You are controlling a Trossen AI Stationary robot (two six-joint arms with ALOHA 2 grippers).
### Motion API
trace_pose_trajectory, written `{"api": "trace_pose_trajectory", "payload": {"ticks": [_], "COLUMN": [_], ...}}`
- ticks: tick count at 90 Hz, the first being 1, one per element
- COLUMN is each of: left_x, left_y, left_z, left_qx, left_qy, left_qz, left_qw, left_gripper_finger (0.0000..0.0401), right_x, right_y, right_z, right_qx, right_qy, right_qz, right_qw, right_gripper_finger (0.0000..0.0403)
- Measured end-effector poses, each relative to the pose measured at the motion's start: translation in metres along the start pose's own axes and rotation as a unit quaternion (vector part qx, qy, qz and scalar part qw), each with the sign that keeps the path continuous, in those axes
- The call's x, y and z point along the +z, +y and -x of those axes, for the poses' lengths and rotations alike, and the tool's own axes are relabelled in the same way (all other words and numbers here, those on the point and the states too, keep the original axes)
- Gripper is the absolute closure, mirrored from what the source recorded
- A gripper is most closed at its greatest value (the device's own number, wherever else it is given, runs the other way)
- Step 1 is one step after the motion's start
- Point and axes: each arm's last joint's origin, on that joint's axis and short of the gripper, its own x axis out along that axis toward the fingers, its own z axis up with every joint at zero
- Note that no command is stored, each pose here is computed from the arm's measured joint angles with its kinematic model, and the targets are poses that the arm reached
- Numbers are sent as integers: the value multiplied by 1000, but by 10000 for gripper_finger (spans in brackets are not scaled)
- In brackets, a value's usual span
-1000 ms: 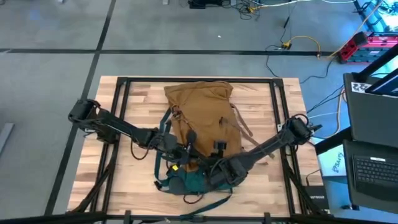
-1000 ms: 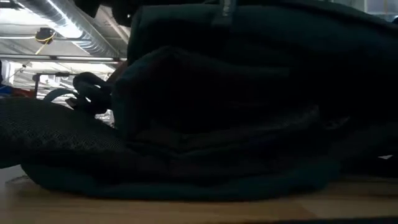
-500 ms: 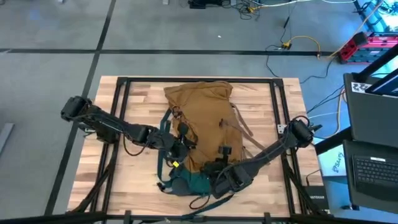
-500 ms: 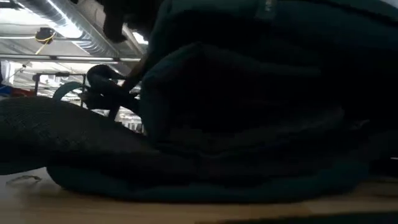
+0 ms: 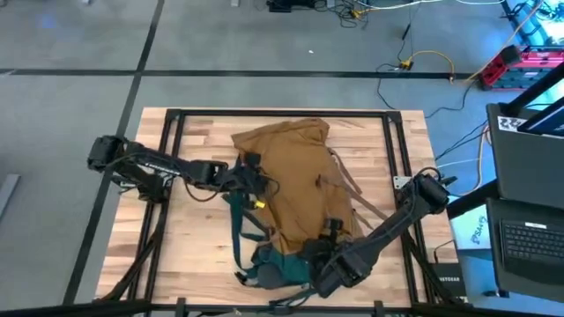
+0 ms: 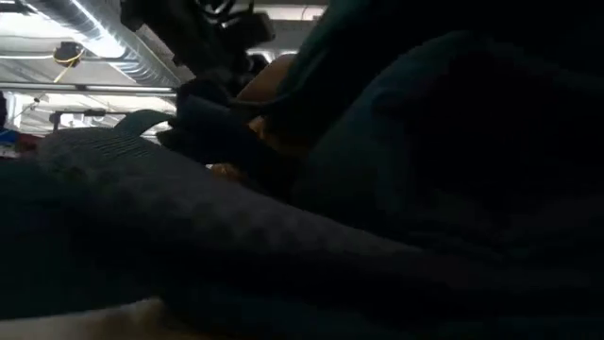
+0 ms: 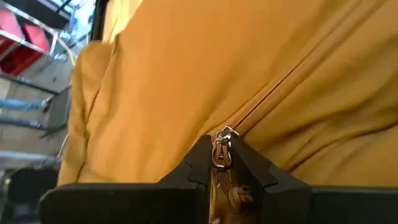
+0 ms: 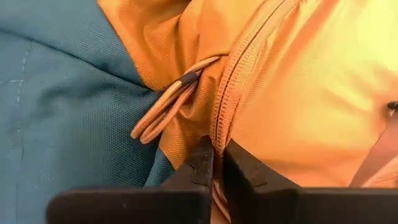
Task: Unpack backpack
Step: Open the brown backpack
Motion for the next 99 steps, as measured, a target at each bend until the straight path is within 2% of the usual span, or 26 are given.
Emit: {"api": "trace_pose_trajectory", "payload": {"ticks": [7, 30, 36, 47, 58, 66, 72, 90, 99], "left_x": [-3, 0, 2, 9, 14, 12, 4, -30, -44], "left_y": [3, -5, -9, -12, -19, -23, -32, -66, -71], "left_z": [-2, 1, 6, 28, 62, 83, 88, 73, 64], "left_qx": [-2, -49, -44, -23, -30, -43, -47, -62, -54], "left_qy": [7, -15, -18, -31, -56, -64, -57, -59, -71], "left_qz": [5, -11, -30, -53, -39, -5, 12, 38, 64], "left_qw": [1000, 999, 998, 998, 997, 997, 997, 996, 994], "left_gripper_finger": [378, 307, 282, 242, 217, 208, 208, 216, 218], "right_x": [0, 0, 0, 1, 1, 1, 1, 2, 2], "right_y": [0, -2, -2, -2, -3, -3, -3, -3, -3], "right_z": [0, 0, 0, 0, 0, 0, 0, 0, 0], "right_qx": [-4, -15, -18, -24, -26, -27, -27, -37, -38], "right_qy": [-2, -8, -11, -18, -20, -21, -21, -33, -35], "right_qz": [2, 15, 15, 18, 29, 32, 33, 40, 41], "right_qw": [1000, 1000, 1000, 999, 999, 999, 999, 998, 998], "right_gripper_finger": [401, 383, 381, 380, 379, 379, 378, 378, 378]}}
